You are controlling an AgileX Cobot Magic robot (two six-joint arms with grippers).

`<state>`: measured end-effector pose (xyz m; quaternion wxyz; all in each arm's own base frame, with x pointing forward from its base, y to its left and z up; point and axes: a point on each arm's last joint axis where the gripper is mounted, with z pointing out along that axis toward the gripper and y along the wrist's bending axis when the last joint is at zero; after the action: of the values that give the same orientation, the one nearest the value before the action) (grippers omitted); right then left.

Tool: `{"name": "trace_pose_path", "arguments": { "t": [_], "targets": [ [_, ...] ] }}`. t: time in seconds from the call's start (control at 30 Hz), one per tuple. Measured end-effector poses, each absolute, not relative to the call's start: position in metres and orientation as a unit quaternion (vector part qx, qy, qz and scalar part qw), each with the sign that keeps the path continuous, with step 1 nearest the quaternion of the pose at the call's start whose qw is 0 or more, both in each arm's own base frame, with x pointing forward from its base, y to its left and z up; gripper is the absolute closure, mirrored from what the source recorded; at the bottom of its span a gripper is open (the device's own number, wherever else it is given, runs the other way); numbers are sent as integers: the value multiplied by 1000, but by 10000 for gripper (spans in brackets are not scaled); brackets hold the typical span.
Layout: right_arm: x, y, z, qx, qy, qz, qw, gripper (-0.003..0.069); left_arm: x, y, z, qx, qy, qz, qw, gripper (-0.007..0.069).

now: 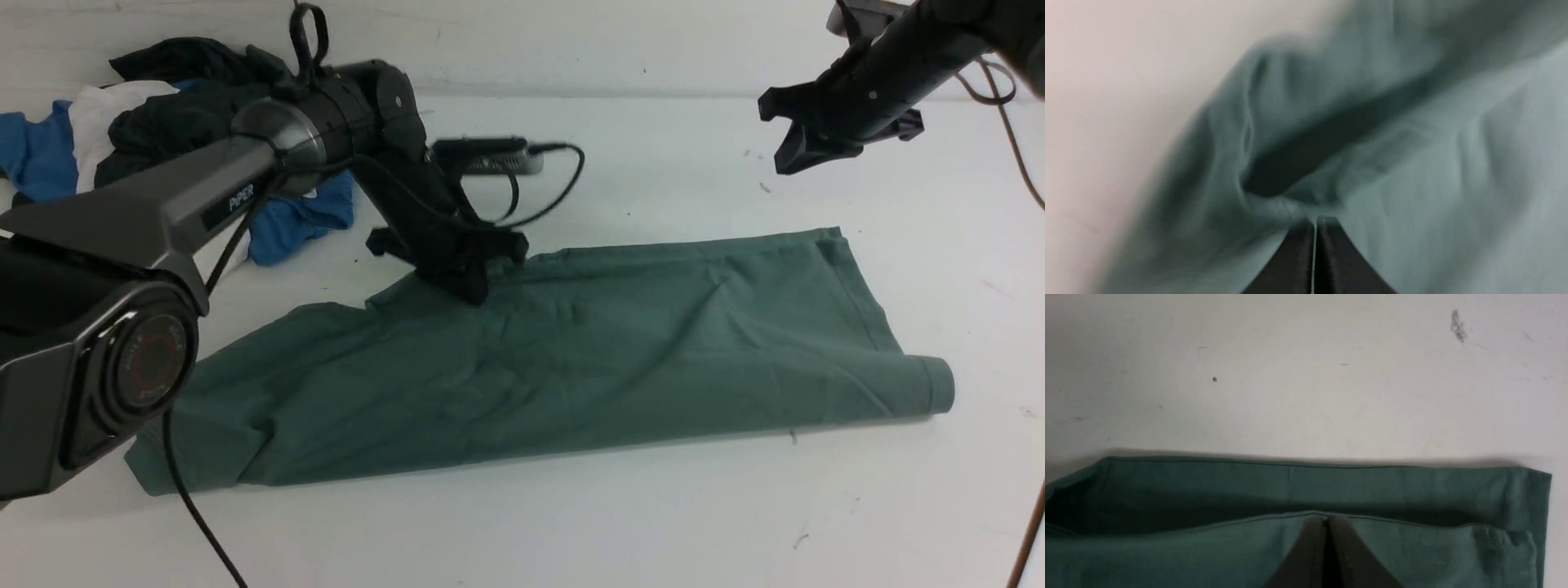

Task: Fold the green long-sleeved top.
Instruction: Use both arms to drag the lower edge of the fabric forward and fold it over the upper edge, then use the right arm to clamp the right edge of the fabric

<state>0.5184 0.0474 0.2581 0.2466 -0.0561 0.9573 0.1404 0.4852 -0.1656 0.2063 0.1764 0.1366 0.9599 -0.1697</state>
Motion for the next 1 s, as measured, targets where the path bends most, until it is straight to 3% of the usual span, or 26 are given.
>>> {"name": "trace_pose_path", "arguments": {
  "t": [0.13, 0.43, 0.53, 0.6, 0.73, 1.0],
  "targets": [
    [518, 47, 258, -48, 958, 143, 245, 673, 505, -135, 255, 92, 947, -173, 254, 629],
    [518, 47, 257, -48, 958, 142, 243, 673, 491, -84, 308, 57, 956, -145, 250, 629],
    [509, 44, 256, -49, 965, 122, 227, 673, 456, -83, 324, 53, 960, -162, 221, 629],
    [499, 40, 255, -51, 971, 104, 211, 673, 429, -84, 325, 60, 966, -164, 193, 629],
    [482, 33, 250, -57, 980, 67, 179, 673, 383, -77, 291, 63, 981, -154, 103, 629],
    [484, 32, 227, -57, 985, 61, 153, 673, 341, -36, 223, -15, 991, -131, -25, 629]
  ]
}}
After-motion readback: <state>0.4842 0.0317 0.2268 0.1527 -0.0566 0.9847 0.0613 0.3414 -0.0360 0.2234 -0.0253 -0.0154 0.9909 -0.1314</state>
